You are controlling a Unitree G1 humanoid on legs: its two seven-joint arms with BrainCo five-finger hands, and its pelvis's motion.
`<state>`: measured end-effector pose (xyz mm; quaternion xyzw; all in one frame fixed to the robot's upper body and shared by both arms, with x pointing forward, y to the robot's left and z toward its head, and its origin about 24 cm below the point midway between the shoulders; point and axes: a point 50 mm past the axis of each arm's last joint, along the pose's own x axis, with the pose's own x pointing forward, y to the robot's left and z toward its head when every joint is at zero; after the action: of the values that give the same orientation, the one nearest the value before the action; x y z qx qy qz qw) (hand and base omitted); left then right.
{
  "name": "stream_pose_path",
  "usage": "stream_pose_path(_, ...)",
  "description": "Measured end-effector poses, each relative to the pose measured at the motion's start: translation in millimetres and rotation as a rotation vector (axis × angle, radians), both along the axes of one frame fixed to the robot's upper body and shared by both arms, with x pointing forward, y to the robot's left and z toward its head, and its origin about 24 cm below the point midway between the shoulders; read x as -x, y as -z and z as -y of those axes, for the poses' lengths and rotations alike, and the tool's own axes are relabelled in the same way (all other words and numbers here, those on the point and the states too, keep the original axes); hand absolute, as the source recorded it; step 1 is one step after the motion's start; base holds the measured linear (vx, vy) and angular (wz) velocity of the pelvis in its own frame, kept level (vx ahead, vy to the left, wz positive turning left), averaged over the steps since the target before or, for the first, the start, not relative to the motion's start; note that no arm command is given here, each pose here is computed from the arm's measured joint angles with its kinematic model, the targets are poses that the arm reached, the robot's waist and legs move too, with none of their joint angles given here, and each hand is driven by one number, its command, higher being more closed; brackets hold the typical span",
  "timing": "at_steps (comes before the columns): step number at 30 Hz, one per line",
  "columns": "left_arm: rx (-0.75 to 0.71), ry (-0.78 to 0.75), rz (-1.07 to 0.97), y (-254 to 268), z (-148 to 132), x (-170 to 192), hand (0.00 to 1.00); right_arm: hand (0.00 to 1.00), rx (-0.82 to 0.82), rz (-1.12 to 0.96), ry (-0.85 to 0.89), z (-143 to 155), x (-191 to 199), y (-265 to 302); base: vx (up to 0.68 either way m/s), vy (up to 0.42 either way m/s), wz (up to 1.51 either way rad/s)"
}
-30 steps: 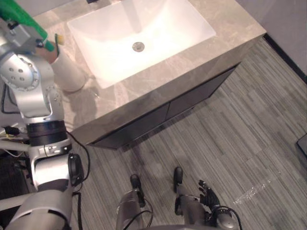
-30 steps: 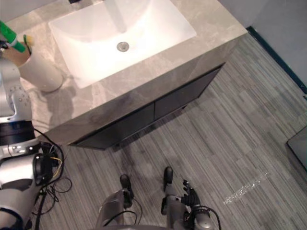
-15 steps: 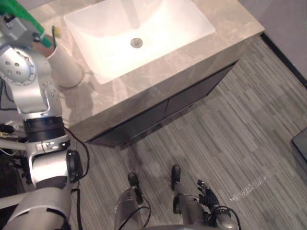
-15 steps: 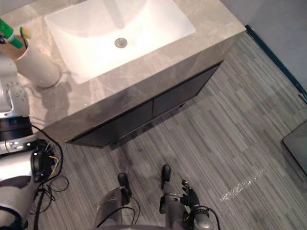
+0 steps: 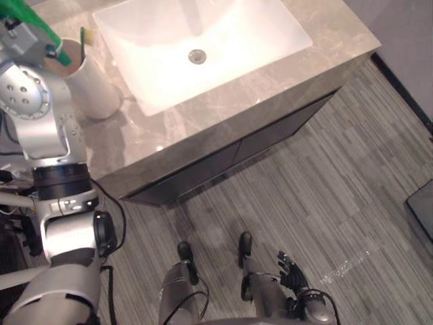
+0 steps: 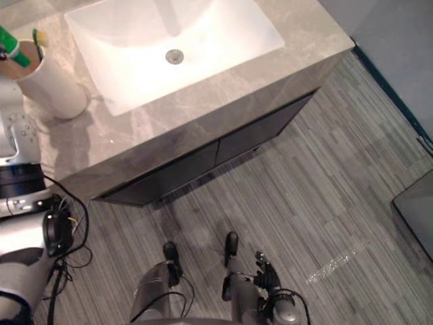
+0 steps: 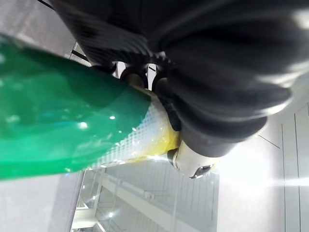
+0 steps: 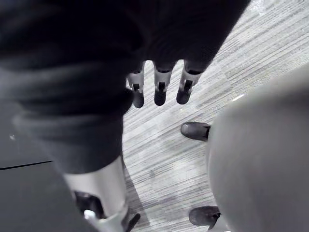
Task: Organize washtable
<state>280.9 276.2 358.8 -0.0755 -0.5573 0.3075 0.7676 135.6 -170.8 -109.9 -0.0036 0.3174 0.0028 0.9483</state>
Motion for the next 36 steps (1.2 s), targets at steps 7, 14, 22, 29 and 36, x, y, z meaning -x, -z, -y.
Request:
stream_pose_path(7, 0.009, -0.003, 0.007, -1.4, -1.7, 1.0, 1.00, 0.00, 0.000, 0.000, -0.001, 0.0, 0.0, 0.0, 0.00, 0.021, -0.02)
stream_pose_path(14, 0.010, -0.004, 0.007, -1.5, -2.0, 1.1, 1.00, 0.00, 0.003, 0.001, 0.000, 0.7, -0.2, -0.3, 0.01, 0.037, 0.00)
stream_pose_path(22, 0.010, -0.006, 0.007, -1.5, -2.4, 1.3, 1.00, 0.00, 0.002, 0.006, -0.001, 0.5, -1.0, -1.1, 0.02, 0.048, 0.00)
stream_pose_path(29, -0.021, -0.045, 0.003, -3.1, -1.8, 2.7, 1.00, 0.00, 0.001, 0.010, -0.002, 0.4, -1.5, -1.7, 0.00, 0.045, 0.00)
stream_pose_path(36, -0.044, -0.074, 0.002, -6.8, -4.6, 6.0, 1.00, 0.00, -0.010, 0.016, -0.017, -0.6, -2.4, -2.6, 0.02, 0.051, -0.01)
